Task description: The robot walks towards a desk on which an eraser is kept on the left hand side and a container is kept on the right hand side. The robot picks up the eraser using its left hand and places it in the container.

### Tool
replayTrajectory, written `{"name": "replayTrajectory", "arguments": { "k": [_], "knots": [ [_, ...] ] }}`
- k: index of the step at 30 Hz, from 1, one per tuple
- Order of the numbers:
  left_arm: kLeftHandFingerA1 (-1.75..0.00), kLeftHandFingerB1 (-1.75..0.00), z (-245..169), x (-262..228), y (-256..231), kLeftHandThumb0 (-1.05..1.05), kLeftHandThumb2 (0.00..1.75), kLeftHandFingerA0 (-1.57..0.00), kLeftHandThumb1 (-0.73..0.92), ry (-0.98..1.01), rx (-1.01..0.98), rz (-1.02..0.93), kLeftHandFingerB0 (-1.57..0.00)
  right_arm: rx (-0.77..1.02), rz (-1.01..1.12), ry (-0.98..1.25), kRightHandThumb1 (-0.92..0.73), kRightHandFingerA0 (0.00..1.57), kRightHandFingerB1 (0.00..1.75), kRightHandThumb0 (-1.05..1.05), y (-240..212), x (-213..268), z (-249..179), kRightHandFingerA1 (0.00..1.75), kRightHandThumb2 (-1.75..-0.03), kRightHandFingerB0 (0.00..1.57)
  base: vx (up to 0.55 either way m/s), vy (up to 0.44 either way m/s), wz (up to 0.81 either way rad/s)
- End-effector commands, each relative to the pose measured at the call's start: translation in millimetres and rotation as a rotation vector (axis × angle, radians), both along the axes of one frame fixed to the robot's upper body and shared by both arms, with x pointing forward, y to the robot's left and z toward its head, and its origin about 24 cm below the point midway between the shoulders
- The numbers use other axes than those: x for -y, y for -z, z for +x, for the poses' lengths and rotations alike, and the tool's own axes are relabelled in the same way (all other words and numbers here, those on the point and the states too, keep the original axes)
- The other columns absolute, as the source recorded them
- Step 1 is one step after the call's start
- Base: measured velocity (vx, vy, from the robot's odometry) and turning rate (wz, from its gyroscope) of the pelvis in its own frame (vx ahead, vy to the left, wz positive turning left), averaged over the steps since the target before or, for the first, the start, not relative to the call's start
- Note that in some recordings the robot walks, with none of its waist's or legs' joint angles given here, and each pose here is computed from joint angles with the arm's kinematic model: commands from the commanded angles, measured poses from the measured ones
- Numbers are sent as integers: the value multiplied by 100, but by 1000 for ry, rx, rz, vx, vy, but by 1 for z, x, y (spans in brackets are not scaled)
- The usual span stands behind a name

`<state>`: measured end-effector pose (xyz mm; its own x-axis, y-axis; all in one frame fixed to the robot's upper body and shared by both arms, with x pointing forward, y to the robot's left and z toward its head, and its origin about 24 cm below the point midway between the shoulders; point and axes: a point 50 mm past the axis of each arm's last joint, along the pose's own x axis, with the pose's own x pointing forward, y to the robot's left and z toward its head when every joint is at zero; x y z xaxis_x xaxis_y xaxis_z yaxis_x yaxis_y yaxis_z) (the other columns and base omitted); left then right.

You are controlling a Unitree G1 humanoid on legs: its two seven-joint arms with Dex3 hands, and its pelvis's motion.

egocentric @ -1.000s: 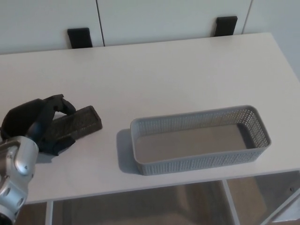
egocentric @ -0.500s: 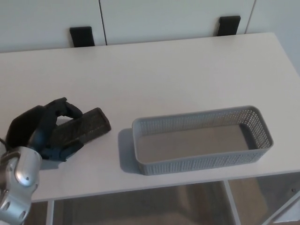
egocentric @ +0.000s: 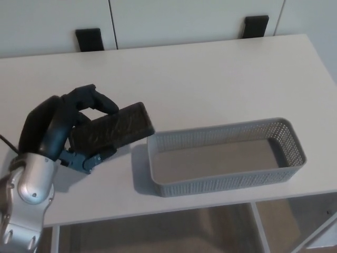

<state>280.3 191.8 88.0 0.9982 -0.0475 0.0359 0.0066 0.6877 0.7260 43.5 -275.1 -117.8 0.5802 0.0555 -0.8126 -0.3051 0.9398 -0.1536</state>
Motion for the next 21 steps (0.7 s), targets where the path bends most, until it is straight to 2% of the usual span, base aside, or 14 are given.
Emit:
{"name": "replayTrajectory", "arguments": {
  "k": [1, 8, 9, 10, 13, 14, 18, 20, 21],
  "knots": [
    [-137, -119, -3, 1, -4, -34, 136, -141, 26, 3, -23, -18, -118, 8, -22, -18, -72, 48, 39, -29, -4, 6, 1, 53, -61, 35, 0, 0, 0],
    [-132, -115, -4, 20, -20, -45, 124, -146, 31, 69, 5, -14, -118, 2, -23, -9, -72, 47, 39, -28, -3, 8, 0, 52, -61, 35, 0, 0, 0],
    [-132, -116, -4, 24, -21, -45, 135, -146, 25, 78, 0, -15, -119, 1, -26, -15, -72, 48, 39, -28, -4, 7, 0, 52, -61, 35, 0, 0, 0],
    [-132, -115, -4, 27, -21, -47, 134, -148, 24, 93, -2, -13, -120, -2, -25, -13, -72, 48, 38, -28, -3, 6, -2, 52, -61, 35, 0, 0, 0],
    [-131, -114, -4, 43, -21, -52, 128, -149, 29, 147, 13, -17, -123, -7, -25, -6, -72, 48, 39, -29, -1, 7, -1, 52, -61, 35, 0, 0, 0],
    [-135, -115, -3, 46, -22, -58, 118, -146, 36, 157, 13, -19, -122, -3, -23, -6, -72, 47, 39, -28, -2, 7, 0, 52, -61, 35, 0, 0, 0],
    [-137, -114, -1, 64, -20, -63, 118, -143, 35, 192, 7, -17, -124, 10, -20, -11, -72, 47, 39, -28, -4, 7, 1, 52, -61, 35, 0, 0, 0],
    [-134, -110, -1, 74, -17, -66, 116, -144, 37, 200, -8, -12, -125, 10, -25, -18, -71, 48, 39, -29, -5, 6, 2, 52, -61, 35, 0, 0, 0],
    [-119, -100, 0, 79, -15, -65, 119, -149, 34, 208, -20, -13, -131, 9, -25, -21, -71, 48, 39, -31, -4, 7, 3, 52, -61, 35, 0, 0, 0]
  ]
}}
